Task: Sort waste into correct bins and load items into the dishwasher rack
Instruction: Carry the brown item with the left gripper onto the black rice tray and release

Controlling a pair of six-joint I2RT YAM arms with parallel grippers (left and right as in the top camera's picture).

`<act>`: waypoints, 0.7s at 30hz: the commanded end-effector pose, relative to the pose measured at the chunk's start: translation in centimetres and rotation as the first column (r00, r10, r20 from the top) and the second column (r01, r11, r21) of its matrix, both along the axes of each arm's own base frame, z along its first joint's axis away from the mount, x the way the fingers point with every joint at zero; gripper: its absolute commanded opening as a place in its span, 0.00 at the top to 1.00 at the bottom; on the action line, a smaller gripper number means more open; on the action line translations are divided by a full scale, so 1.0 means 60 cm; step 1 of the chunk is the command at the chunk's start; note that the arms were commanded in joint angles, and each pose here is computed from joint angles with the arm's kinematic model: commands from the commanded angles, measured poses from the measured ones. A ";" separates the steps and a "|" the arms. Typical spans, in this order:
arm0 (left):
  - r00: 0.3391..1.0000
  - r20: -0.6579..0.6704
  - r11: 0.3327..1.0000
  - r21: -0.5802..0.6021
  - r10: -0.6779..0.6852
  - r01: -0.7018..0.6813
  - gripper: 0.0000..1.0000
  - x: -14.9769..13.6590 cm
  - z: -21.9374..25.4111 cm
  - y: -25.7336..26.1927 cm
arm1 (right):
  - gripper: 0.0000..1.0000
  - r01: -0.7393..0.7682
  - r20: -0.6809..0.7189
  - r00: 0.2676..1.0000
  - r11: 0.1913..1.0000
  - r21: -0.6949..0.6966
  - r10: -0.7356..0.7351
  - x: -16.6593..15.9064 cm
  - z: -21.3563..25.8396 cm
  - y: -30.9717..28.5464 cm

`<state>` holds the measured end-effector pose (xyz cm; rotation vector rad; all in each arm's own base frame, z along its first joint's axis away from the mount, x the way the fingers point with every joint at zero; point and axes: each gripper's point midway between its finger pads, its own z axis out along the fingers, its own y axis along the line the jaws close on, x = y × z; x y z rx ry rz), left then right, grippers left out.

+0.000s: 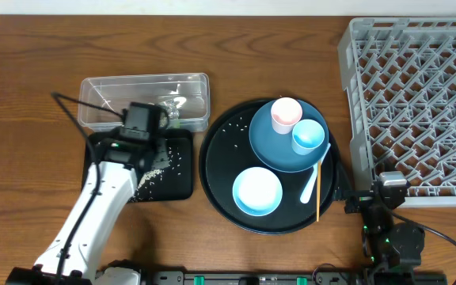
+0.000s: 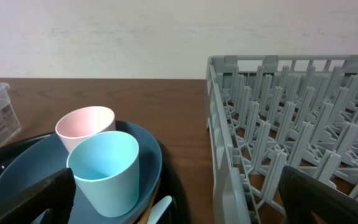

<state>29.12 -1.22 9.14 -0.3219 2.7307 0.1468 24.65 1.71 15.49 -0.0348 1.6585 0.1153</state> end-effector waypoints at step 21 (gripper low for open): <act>0.977 -0.197 0.981 -0.161 0.078 -0.110 0.79 -0.019 -0.084 -0.003 | 0.01 0.013 -0.004 1.000 1.000 -0.011 -0.013 0.001 -0.004 -0.005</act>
